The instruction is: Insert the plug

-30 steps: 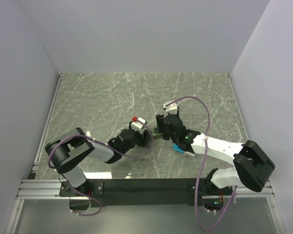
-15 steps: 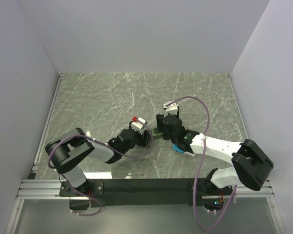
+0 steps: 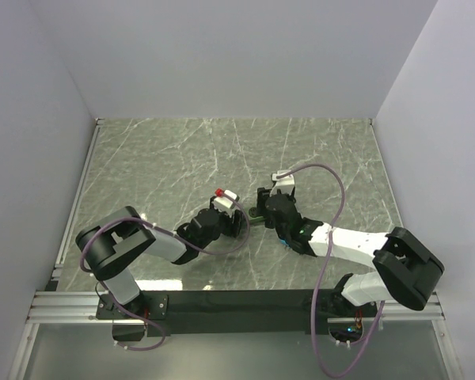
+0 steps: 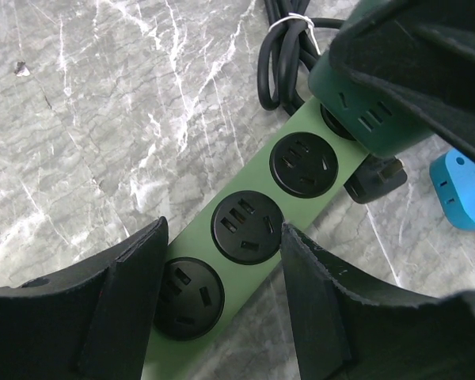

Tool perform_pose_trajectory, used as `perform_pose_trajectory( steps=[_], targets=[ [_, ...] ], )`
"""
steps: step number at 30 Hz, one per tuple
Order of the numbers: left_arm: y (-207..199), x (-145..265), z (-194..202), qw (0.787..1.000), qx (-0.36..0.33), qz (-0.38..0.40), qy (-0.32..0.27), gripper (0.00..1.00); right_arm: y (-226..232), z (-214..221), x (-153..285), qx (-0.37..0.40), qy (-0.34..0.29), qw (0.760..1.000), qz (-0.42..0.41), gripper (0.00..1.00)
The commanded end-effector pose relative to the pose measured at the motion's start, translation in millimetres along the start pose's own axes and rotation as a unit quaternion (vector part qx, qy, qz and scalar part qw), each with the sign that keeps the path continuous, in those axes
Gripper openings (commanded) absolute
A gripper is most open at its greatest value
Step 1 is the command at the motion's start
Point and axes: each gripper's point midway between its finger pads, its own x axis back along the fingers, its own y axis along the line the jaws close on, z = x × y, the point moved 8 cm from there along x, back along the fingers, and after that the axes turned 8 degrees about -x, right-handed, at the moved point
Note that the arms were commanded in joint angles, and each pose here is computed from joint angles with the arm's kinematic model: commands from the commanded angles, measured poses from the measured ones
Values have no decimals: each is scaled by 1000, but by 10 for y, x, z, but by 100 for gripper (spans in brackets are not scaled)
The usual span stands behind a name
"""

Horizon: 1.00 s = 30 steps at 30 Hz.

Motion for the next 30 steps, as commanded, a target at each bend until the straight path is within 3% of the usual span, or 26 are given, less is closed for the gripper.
perform_pose_trajectory(
  steps=[1, 30],
  targets=[
    [-22, -10, 149, 999, -9, 6, 37, 64, -139, 440, 112, 14, 73, 997, 22, 0],
    [11, -70, 226, 999, -8, 1, 53, 64, -155, 813, 80, 40, 125, 989, 65, 0]
  ],
)
